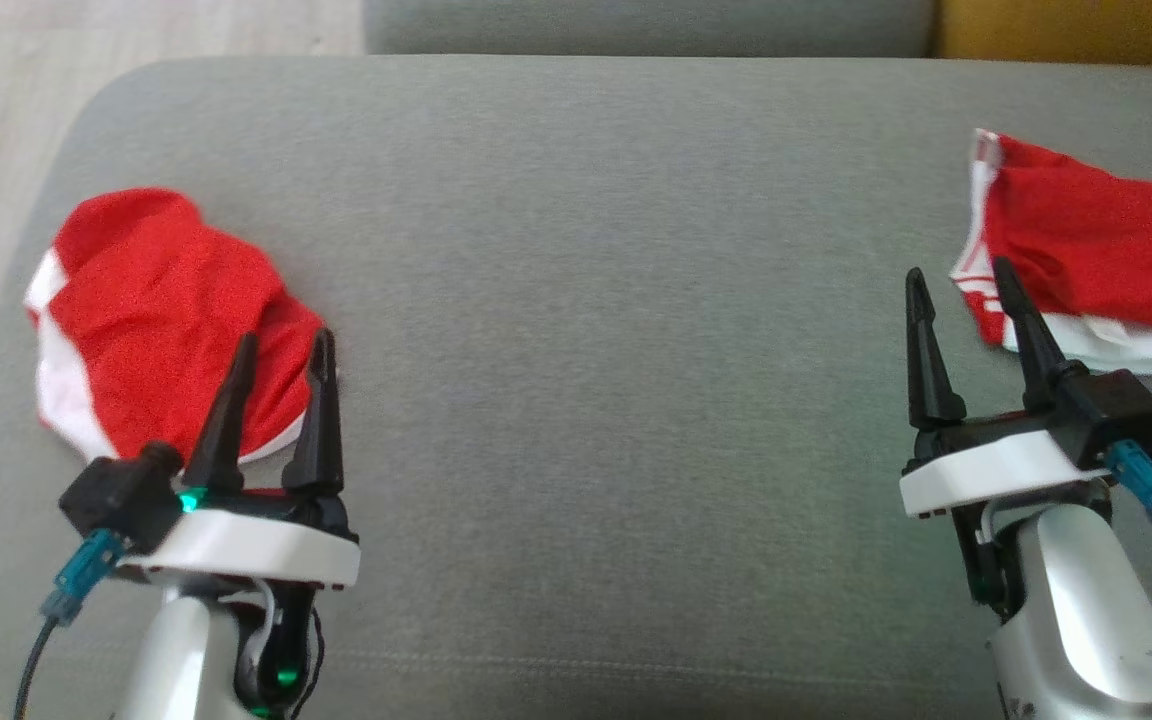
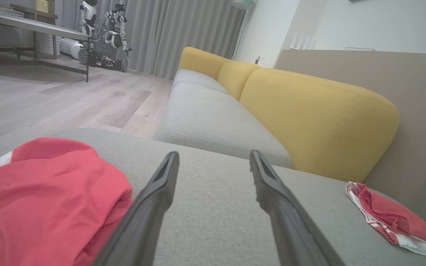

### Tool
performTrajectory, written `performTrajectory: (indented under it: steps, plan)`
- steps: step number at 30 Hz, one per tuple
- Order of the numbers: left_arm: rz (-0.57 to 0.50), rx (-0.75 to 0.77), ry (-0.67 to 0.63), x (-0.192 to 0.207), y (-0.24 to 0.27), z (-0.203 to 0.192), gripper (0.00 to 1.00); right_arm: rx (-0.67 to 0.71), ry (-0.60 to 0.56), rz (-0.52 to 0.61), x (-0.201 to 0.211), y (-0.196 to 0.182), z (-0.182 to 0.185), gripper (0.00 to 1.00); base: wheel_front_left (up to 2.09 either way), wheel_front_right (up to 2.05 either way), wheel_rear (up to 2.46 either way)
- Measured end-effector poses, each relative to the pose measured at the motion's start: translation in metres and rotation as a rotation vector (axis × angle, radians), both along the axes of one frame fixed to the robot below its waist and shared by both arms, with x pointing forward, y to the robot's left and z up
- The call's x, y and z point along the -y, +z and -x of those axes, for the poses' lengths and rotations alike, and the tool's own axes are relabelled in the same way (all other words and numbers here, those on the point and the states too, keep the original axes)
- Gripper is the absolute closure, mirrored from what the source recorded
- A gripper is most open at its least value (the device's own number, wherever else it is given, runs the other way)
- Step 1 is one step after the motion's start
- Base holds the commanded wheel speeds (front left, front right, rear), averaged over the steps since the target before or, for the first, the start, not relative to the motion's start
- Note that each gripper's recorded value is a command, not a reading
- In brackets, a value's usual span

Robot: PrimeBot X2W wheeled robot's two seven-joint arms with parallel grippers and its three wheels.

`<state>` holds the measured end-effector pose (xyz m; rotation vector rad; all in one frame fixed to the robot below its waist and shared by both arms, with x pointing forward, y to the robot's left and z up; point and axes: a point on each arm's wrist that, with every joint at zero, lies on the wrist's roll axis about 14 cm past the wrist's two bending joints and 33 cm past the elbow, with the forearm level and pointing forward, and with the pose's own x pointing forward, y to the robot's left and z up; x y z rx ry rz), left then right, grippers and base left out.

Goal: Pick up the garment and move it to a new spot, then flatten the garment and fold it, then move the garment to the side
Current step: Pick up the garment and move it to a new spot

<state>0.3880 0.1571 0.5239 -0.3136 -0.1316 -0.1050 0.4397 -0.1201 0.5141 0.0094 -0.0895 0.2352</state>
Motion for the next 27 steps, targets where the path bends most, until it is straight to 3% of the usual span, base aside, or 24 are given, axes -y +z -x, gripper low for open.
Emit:
performTrajectory:
  steps: [19, 27]
  plan:
    - [0.005, 0.017, 0.361, -0.11, 0.01, 0.069, 0.0, -0.008, 0.353, -0.003, -0.133, -0.005, -0.004, 0.0, 0.0, 0.0, 0.0]
    - [0.036, 0.017, 0.455, -0.133, 0.01, 0.093, 0.0, -0.017, 0.428, -0.003, -0.161, -0.008, 0.002, 0.0, 0.0, 0.0, 0.0]
